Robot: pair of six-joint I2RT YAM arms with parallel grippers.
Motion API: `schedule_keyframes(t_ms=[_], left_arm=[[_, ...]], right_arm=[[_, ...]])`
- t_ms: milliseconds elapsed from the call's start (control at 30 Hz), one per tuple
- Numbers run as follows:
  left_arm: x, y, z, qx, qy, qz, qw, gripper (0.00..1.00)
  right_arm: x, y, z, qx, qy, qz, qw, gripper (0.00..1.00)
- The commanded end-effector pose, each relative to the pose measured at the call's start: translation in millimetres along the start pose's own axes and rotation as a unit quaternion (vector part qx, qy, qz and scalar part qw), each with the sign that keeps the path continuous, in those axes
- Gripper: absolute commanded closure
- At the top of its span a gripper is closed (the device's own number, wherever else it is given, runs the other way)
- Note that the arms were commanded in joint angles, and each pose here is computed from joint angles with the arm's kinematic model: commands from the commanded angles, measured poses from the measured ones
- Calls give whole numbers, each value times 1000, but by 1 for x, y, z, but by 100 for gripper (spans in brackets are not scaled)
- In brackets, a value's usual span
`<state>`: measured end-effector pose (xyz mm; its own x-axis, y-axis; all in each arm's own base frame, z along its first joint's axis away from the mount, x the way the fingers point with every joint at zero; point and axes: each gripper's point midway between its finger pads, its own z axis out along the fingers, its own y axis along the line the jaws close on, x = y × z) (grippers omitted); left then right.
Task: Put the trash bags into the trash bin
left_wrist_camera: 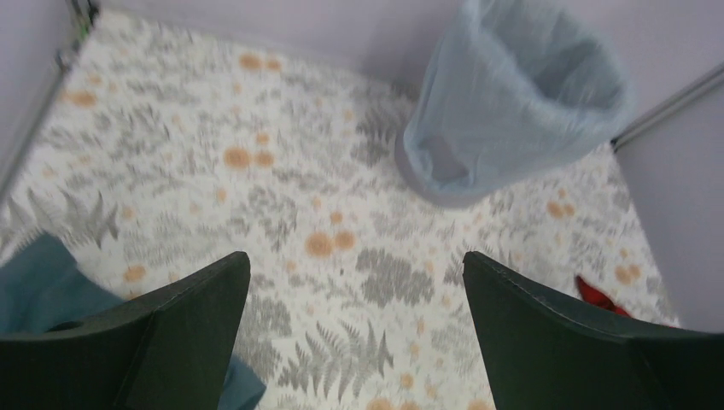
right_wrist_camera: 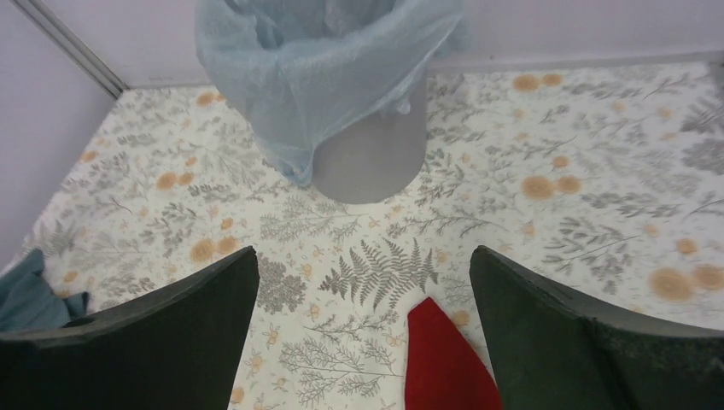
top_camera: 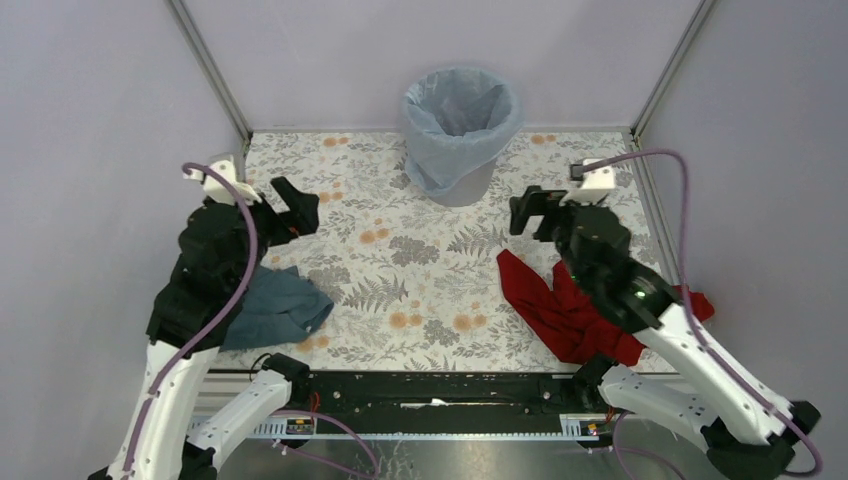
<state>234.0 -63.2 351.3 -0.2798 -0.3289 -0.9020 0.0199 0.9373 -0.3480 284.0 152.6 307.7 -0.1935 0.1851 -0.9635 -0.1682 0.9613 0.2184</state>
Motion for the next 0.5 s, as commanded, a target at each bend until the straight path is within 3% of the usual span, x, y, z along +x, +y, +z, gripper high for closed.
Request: schedule_keyframes(t_ms=[0, 233, 467], left_arm=[[-84, -11, -26, 2, -119, 13, 993, 1], [-117, -23, -40, 19, -157, 2, 987, 1], [-128, -22, -51, 19, -178, -15, 984, 1]], right_arm=[[-67, -24, -63, 14, -8, -33, 999, 0], [-145, -23, -111, -23, -96, 20, 995, 0], [-156, -31, -112, -6, -135, 29, 990, 0]])
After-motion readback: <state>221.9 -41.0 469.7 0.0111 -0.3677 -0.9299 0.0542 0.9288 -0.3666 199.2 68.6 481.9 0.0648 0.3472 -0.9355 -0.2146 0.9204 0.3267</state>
